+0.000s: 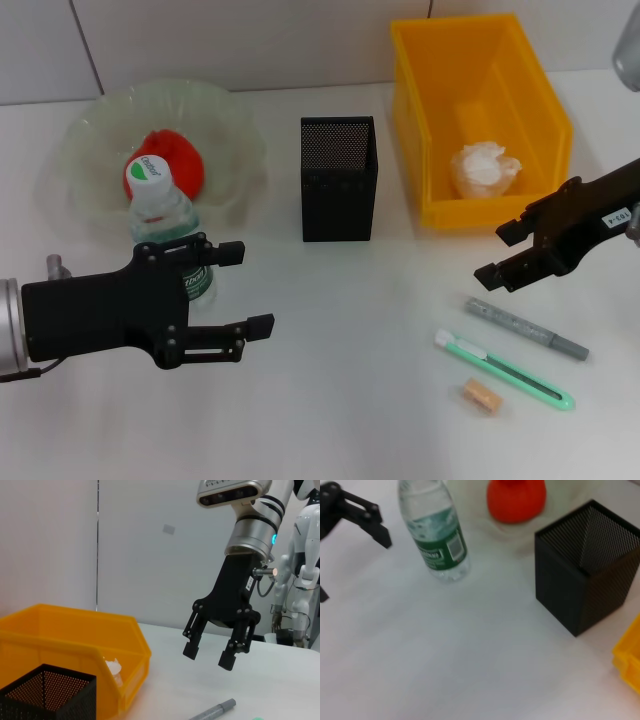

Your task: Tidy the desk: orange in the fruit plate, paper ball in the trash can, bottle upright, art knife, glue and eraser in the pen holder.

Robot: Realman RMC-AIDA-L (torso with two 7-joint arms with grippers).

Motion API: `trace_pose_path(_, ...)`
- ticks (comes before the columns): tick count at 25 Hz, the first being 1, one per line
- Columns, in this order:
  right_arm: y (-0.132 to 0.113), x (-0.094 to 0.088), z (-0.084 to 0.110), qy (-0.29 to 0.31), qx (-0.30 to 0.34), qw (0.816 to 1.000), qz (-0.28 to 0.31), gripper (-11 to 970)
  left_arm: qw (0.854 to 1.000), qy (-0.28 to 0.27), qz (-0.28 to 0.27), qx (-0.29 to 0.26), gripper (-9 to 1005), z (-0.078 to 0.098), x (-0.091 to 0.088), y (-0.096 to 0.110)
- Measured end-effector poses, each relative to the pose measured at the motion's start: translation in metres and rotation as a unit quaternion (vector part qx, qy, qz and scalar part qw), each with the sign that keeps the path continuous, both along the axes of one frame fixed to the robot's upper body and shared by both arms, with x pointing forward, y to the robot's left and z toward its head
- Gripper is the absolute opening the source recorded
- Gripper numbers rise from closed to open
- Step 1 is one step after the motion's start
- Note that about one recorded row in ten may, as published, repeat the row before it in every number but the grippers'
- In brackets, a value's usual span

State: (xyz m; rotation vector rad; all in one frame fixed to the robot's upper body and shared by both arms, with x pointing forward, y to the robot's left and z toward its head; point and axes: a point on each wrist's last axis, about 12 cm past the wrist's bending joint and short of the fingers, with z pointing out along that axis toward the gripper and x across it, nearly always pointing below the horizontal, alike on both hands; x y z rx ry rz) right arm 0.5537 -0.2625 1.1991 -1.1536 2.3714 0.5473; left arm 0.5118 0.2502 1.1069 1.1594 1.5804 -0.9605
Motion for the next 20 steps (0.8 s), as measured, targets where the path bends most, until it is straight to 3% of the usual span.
trace_pose_path(9,0.018,0.007,0.006,0.042,-0.061,0.997,0.013,697,1.000,0.003,-0.002,-0.001,862,-0.001,0.001,-0.002)
trace_pose_path(20,0.048,0.010,-0.002,0.103,-0.135,0.984,0.050,696,1.000,0.012,-0.014,0.008,862,-0.006,0.003,-0.007)
